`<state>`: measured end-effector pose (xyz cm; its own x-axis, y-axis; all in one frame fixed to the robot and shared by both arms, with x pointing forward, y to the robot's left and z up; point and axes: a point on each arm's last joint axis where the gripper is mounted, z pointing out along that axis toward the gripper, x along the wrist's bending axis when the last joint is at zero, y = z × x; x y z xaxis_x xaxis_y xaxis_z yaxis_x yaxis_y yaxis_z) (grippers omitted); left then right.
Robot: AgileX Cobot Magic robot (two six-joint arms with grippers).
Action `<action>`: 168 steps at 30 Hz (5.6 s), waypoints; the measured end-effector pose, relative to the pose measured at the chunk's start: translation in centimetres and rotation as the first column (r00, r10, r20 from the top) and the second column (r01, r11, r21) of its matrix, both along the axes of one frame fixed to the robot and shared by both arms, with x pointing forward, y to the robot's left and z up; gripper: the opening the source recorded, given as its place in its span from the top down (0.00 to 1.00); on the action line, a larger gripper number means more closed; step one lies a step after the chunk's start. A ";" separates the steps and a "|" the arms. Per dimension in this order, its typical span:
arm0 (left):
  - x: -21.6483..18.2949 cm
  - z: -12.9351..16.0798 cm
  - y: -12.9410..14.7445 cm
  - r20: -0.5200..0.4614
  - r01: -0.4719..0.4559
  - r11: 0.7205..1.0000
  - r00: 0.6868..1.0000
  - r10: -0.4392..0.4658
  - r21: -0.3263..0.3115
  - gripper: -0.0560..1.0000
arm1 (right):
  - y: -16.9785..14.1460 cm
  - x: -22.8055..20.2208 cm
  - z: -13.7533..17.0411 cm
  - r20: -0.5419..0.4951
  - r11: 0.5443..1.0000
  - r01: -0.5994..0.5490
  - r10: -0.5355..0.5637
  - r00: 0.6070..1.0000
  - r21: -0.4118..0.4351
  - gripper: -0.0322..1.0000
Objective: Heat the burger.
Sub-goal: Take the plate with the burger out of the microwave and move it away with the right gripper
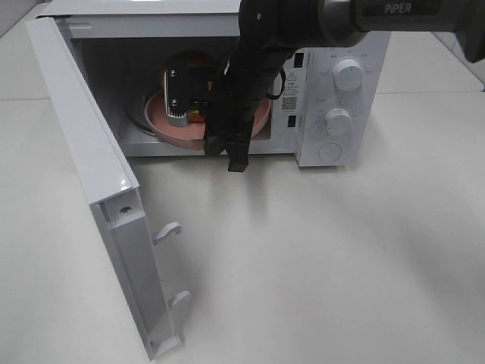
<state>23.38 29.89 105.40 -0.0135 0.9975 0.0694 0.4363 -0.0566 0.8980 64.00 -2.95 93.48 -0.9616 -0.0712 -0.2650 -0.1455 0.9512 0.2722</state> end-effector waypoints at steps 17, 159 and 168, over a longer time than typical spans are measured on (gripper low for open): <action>0.0 0.0 0.0 0.000 0.000 1.000 1.000 0.000 0.000 0.01 | -1.4 -3.5 1.2 0.154 0.997 -0.030 0.019 0.988 0.072 0.91; 0.0 0.0 0.0 0.000 -0.001 1.000 1.000 0.001 0.001 0.01 | -23.7 -24.8 5.1 0.283 0.768 0.632 -0.631 0.722 0.101 0.88; 0.0 0.0 0.0 0.000 -0.001 1.000 1.000 0.001 0.001 0.01 | -26.0 -24.7 5.1 0.305 0.597 0.797 -0.778 0.549 0.090 0.88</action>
<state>23.38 29.90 105.40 -0.0140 0.9974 0.0702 0.4364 -0.0571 0.8979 39.34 -28.99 98.61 -0.5174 0.6545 -0.5512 0.6097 0.7340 0.2992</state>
